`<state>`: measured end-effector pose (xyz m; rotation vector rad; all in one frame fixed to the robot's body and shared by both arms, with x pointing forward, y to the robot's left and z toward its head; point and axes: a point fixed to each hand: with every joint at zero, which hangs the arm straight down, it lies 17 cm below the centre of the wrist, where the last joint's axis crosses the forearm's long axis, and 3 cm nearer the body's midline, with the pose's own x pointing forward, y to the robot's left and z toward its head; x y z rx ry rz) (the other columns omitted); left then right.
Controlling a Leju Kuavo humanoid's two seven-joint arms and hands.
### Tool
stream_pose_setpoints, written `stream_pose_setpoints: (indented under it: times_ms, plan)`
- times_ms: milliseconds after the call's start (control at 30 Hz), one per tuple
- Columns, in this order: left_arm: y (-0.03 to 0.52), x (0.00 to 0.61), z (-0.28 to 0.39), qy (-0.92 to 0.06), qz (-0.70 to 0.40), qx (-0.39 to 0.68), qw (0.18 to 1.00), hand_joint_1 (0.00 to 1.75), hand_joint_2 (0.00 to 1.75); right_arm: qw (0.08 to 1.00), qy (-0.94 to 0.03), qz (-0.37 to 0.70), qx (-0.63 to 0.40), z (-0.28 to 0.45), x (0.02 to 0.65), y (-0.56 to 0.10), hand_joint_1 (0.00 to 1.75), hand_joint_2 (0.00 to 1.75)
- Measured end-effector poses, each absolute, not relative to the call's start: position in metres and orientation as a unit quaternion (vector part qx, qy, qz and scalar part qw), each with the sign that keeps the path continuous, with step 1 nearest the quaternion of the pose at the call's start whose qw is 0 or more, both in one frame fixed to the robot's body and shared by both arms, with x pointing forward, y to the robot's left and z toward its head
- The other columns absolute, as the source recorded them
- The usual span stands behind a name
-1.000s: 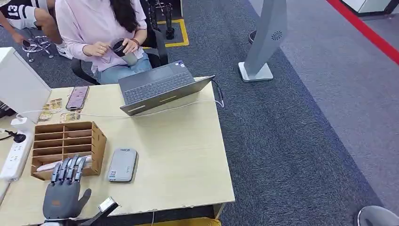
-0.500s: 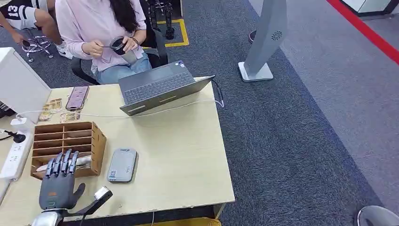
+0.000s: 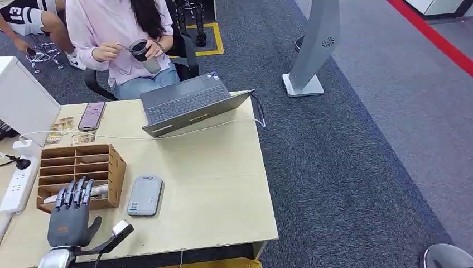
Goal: Pass the card to the sensor for recognition and then transmit it.
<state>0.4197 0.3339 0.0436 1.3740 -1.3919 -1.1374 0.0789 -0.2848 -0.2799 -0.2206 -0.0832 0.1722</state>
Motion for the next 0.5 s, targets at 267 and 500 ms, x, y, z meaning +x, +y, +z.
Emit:
stream_pose_setpoints:
  times_ms: [267, 500]
  plan:
    - [0.342, 0.415, 0.053, -0.563, -0.44, 0.557, 0.424, 0.0, 1.75, 0.99, -0.039, 0.081, -0.108, -0.28, 0.078, -0.284, 0.0, 1.75]
    - [0.346, 0.413, 0.056, -0.562, -0.437, 0.56, 0.425, 0.0, 1.75, 0.99, -0.04, 0.078, -0.109, -0.28, 0.078, -0.285, 0.0, 1.75]
